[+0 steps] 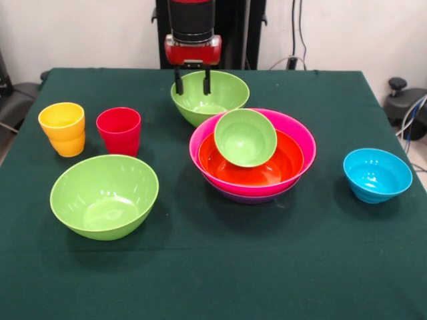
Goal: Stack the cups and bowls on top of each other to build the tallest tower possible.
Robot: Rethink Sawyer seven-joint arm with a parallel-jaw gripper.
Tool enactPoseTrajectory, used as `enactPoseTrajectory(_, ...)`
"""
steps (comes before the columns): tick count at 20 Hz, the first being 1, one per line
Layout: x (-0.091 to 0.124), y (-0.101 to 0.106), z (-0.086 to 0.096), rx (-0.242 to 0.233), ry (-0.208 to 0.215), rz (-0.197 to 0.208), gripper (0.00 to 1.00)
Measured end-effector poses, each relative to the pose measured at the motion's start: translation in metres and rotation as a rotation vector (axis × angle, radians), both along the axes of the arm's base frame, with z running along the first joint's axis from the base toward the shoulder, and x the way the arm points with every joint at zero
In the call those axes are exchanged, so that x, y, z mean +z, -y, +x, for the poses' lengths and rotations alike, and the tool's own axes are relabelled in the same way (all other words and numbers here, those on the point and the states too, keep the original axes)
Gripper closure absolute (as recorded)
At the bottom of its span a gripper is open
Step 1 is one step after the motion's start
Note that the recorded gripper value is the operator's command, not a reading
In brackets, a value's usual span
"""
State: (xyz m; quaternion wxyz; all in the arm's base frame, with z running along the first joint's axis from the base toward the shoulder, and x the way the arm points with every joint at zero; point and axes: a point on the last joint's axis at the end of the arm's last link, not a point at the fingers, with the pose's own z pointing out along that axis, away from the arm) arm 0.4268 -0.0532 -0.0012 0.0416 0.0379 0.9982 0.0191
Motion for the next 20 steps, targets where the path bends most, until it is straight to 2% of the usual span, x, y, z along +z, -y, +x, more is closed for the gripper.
enactPoseTrajectory(6, 0.022, 0.025, 0.016, -0.038, 0.057, -0.021, 0.00)
enactPoseTrajectory(12, 0.045, 0.042, 0.033, -0.052, 0.115, -0.049, 0.00)
enactPoseTrajectory(20, 0.042, 0.040, 0.031, -0.051, 0.107, -0.043, 0.00)
